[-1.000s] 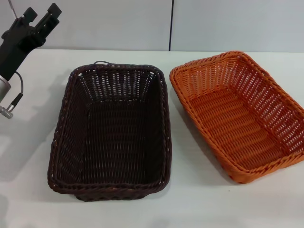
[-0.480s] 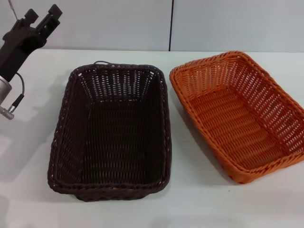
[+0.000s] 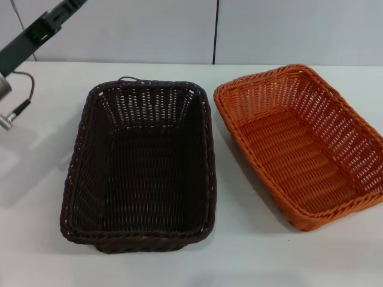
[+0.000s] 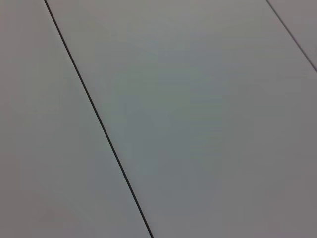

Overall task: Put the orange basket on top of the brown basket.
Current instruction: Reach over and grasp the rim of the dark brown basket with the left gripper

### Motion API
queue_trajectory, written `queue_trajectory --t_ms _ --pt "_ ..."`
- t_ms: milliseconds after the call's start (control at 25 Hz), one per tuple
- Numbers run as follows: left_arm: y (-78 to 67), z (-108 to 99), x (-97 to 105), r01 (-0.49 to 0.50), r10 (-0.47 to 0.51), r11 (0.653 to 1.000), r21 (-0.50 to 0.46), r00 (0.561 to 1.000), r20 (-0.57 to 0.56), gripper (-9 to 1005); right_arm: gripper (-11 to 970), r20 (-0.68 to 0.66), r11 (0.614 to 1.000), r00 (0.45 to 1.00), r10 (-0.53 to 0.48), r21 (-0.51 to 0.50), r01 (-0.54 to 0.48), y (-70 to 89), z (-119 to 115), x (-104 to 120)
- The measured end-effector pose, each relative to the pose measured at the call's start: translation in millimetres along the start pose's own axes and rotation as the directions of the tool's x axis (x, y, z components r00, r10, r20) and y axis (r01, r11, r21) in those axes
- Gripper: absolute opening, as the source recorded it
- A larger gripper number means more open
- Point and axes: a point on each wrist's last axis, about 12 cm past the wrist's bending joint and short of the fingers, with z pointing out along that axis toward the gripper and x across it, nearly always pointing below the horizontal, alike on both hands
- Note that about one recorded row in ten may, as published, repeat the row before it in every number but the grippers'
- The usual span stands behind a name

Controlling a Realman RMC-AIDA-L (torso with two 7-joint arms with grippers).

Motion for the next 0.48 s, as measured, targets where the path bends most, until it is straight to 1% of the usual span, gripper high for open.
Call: queue_trajectory --t_ms 40,80,120,160,200,240,280,320,360,400,440,480 --pt "-4.6 4.9 -10.7 0.036 -0.034 0.999 0.027 0.996 -0.081 862 635 0.000 1.000 1.000 0.000 0.001 0.000 -0.4 -0.4 0.0" --pt "-7.6 7.8 -18.2 0.053 -0.048 0.998 0.039 0.991 -0.128 862 635 0.000 1.000 1.000 0.000 0.003 0.000 -0.7 -0.8 -0.1" --pt "-7.6 7.8 -18.2 0.053 -0.048 0.998 0.039 0.991 -0.128 862 634 -0.001 1.000 1.000 0.000 0.005 0.000 -1.1 -1.3 -0.1" --pt "-11.6 11.3 -28.5 0.069 -0.059 0.996 0.049 0.980 -0.192 861 634 -0.001 1.000 1.000 0.000 0.006 0.000 -1.4 -1.6 -0.1" --pt "-14.1 13.9 -34.2 0.070 -0.057 0.996 0.050 0.969 -0.240 861 633 0.000 1.000 1.000 0.000 0.008 0.000 -1.6 -1.9 -0.2" --pt "-14.1 13.9 -34.2 0.070 -0.057 0.996 0.050 0.969 -0.240 861 633 0.000 1.000 1.000 0.000 0.010 0.000 -2.1 -2.1 -0.3" --pt "-22.9 22.4 -50.5 0.026 -0.009 0.999 0.039 0.922 -0.387 861 632 0.001 1.000 1.000 0.000 0.012 0.000 -2.3 -2.2 -0.3" --pt "-22.9 22.4 -50.5 0.026 -0.009 0.999 0.039 0.922 -0.387 862 632 0.000 1.000 1.000 0.000 0.014 0.000 -2.5 -2.3 -0.3" --pt "-24.8 23.8 -52.8 0.006 0.009 0.999 0.035 0.905 -0.426 862 631 -0.002 1.000 1.000 0.000 0.016 0.000 -2.7 -2.3 0.0" --pt "-30.6 27.9 -60.2 -0.036 0.044 0.999 0.025 0.861 -0.507 862 631 -0.006 1.000 1.000 0.000 0.018 0.000 -2.9 -2.3 0.4" --pt "-30.6 27.9 -60.2 -0.036 0.044 0.999 0.025 0.861 -0.507 861 630 -0.010 1.000 1.000 0.000 0.020 0.000 -3.2 -2.2 0.8" --pt "-36.5 31.3 -65.2 -0.102 0.079 0.995 -0.003 0.790 -0.608 861 629 -0.015 1.000 1.000 -0.001 0.024 0.001 -3.9 -2.0 1.3"
